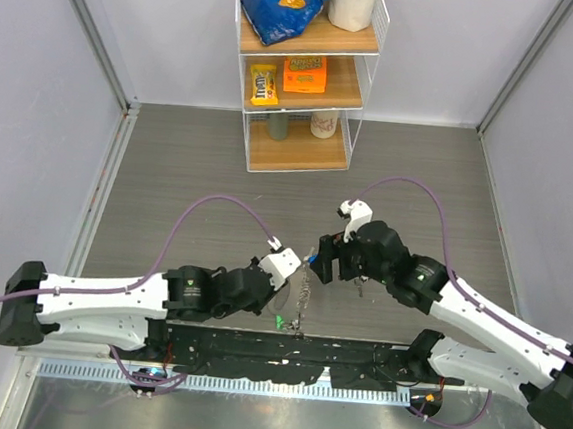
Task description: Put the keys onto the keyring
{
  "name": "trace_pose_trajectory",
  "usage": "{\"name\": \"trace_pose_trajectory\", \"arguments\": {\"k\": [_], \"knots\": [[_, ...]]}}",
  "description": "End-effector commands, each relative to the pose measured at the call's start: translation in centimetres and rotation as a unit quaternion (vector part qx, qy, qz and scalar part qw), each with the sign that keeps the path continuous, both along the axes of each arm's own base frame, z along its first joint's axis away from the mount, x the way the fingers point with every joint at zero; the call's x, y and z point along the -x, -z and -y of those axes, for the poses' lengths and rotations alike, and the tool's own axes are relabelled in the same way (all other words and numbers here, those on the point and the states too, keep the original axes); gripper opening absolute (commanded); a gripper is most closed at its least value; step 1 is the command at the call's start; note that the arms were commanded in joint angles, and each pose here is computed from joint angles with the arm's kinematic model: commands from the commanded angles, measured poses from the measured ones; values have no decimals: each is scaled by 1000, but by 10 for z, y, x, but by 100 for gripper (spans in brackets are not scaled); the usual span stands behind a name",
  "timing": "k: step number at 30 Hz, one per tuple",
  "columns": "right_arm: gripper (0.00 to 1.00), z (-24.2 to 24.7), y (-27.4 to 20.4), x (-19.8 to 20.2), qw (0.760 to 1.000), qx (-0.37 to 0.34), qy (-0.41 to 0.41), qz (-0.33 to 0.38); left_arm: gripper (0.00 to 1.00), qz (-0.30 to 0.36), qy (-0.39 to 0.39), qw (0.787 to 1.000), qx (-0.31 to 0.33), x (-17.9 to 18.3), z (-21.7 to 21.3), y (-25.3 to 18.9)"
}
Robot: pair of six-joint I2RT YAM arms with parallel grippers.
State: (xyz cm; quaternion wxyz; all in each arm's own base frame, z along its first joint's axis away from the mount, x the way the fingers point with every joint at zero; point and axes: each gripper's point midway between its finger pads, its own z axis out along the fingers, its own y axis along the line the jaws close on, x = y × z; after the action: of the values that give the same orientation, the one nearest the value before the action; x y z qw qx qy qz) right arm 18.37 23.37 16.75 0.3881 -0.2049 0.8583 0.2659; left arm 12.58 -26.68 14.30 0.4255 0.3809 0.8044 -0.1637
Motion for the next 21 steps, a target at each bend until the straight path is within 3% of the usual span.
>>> {"name": "trace_pose_trajectory", "arguments": {"k": [1, 7, 16, 21], "knots": [[81, -5, 3, -21, 998, -16, 64, 2, 31, -8, -27, 999, 30, -16, 11, 7], [75, -14, 21, -34, 995, -11, 96, -18, 41, -35, -38, 998, 40, -26, 12, 35], [59, -33, 62, -43, 989, -13, 127, -75, 45, -61, -46, 996, 50, -33, 21, 64], [57, -43, 80, -43, 985, -18, 133, -107, 45, -72, -55, 995, 51, -38, 21, 79]]}}
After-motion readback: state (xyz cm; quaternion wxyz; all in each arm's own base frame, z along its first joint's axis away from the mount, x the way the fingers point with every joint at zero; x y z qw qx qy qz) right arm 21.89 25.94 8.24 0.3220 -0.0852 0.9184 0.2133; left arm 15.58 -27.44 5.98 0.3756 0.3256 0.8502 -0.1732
